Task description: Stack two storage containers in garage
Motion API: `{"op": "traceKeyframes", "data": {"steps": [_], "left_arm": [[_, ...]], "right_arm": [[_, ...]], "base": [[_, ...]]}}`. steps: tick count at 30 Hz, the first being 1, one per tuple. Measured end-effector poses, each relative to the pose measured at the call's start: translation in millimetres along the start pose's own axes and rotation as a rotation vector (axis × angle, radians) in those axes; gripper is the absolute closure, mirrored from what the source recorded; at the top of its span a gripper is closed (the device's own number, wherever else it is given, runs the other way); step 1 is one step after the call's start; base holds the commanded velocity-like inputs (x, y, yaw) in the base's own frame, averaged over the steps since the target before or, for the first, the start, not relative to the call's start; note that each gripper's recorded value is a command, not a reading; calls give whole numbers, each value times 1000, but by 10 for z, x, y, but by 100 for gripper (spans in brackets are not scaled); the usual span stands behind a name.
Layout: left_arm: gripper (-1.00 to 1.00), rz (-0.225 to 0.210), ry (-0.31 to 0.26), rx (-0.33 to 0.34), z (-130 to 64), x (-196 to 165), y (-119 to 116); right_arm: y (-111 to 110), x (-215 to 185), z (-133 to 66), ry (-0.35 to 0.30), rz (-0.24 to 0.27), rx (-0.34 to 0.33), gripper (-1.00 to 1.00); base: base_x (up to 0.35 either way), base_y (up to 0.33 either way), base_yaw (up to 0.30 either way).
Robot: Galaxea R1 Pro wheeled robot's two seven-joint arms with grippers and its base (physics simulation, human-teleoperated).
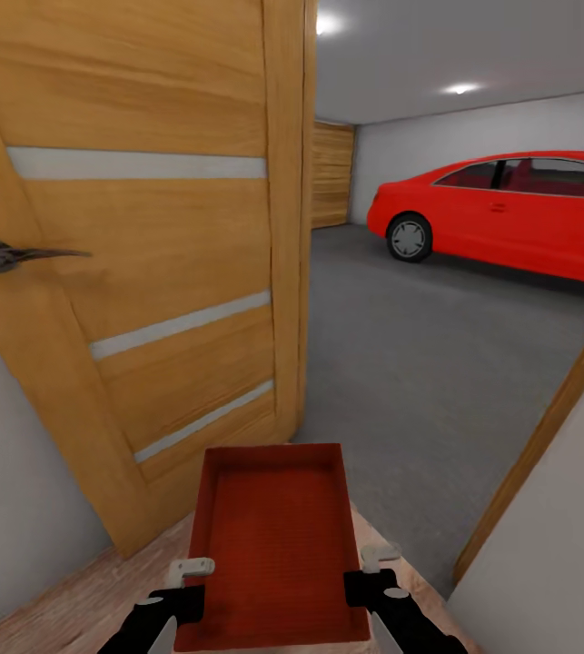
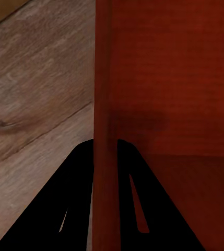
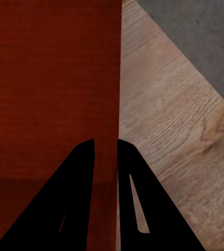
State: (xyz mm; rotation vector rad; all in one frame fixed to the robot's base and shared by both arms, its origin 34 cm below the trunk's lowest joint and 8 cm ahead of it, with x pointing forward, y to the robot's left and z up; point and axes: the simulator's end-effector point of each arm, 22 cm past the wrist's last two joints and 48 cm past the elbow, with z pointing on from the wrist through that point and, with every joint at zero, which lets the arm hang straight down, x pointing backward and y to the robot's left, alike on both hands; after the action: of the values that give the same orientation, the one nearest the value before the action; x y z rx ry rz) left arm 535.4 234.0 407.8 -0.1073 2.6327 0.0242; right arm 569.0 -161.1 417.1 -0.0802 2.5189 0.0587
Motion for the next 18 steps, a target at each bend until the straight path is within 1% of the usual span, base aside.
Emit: {"op": "traceKeyframes", "data": {"steps": [5,18], "left_arm": [[100,0,0,0,2,1,0],[100,-1,1,0,3,2,0]], "right_arm": [[0,1,2,0,0,0,100],[0,1,2,1,0,0,100]], "base": [[67,41,-247],[6,4,-246]]}}
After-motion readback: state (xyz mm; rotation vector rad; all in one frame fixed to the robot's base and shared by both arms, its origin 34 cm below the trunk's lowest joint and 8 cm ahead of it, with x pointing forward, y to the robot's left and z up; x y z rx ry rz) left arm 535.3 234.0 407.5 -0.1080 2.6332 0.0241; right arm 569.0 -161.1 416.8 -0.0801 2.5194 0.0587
